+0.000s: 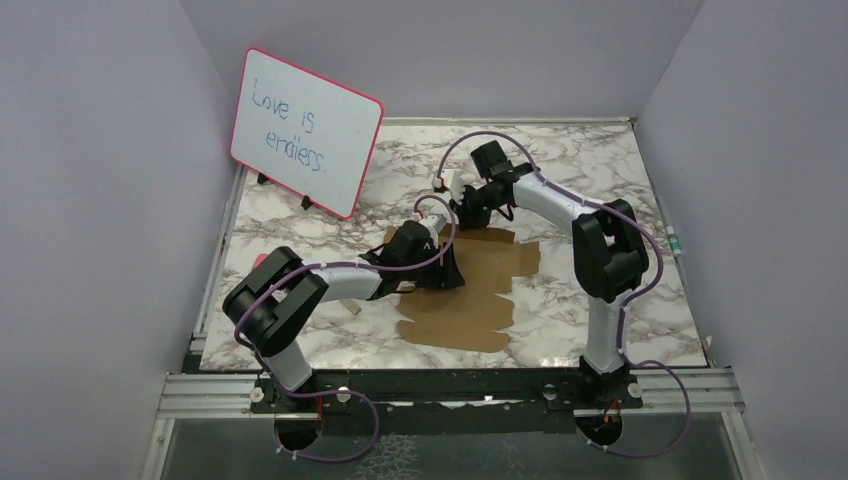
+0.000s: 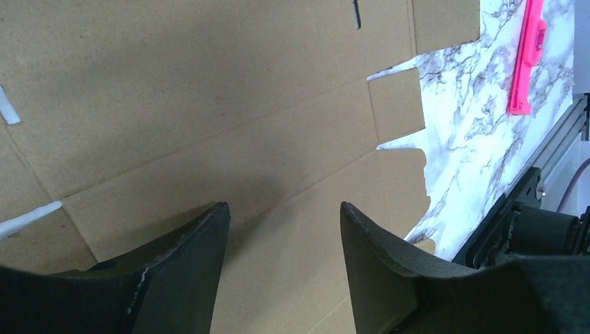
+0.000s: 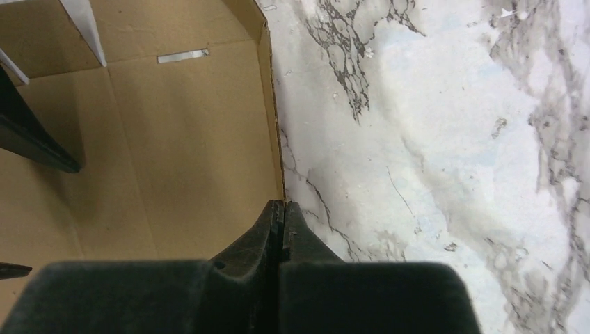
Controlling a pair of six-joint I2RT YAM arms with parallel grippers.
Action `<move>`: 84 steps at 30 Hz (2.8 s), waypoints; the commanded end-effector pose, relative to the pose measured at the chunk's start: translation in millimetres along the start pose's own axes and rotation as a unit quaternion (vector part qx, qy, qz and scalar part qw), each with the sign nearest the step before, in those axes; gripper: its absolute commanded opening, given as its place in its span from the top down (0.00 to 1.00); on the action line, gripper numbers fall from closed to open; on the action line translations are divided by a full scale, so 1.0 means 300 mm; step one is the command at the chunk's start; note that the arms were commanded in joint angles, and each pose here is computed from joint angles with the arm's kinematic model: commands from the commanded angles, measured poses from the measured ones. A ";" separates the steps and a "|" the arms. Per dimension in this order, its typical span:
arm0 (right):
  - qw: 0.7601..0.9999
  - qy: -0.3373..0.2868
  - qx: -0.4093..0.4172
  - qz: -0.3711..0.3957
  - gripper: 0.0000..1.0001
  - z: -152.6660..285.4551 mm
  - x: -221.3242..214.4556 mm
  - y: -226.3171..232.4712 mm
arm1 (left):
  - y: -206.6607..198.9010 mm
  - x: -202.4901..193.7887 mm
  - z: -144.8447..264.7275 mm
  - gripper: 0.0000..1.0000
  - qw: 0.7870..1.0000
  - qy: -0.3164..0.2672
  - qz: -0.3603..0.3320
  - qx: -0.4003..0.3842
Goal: Fold the paper box
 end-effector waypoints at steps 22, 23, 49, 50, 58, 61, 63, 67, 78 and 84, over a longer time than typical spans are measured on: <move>0.957 0.022 -0.230 0.175 0.99 0.207 0.286 0.121 | 0.062 -0.017 0.305 0.36 0.987 -0.147 0.064 0.004; 0.955 0.023 -0.233 0.180 0.99 0.203 0.290 0.134 | 0.075 -0.028 0.302 0.37 0.987 -0.145 0.068 0.007; 0.920 0.010 -0.300 0.251 0.99 0.149 0.330 0.456 | 0.181 -0.091 0.247 0.38 0.983 -0.144 0.110 0.042; 0.919 0.008 -0.304 0.251 0.99 0.145 0.331 0.460 | 0.183 -0.090 0.242 0.38 0.982 -0.144 0.111 0.044; 0.889 0.010 -0.361 0.280 0.99 0.152 0.330 0.446 | 0.158 -0.050 0.197 0.38 0.982 -0.147 0.113 0.039; 0.865 0.006 -0.399 0.305 0.99 0.166 0.341 0.421 | 0.136 -0.018 0.172 0.38 0.982 -0.151 0.106 0.035; 0.856 0.002 -0.410 0.314 0.99 0.169 0.352 0.404 | 0.127 0.012 0.153 0.38 0.981 -0.163 0.099 0.041; 0.856 0.000 -0.406 0.320 0.99 0.176 0.383 0.387 | 0.109 0.054 0.125 0.38 0.980 -0.170 0.089 0.042; 0.884 -0.004 -0.361 0.296 0.99 0.183 0.331 0.443 | 0.113 0.094 0.123 0.38 0.977 -0.192 0.082 0.044; 0.893 -0.001 -0.351 0.282 0.99 0.167 0.287 0.476 | 0.101 0.088 0.145 0.38 0.978 -0.194 0.078 0.027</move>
Point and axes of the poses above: each gripper's point midway between its finger pads, its own z axis back along the fingers, its own y axis along the line the jaws close on, x = y × z, the point moved 8 cm from there along z, back along the fingers, and after that the axes turned 13 degrees about z, right-handed, at the moved point
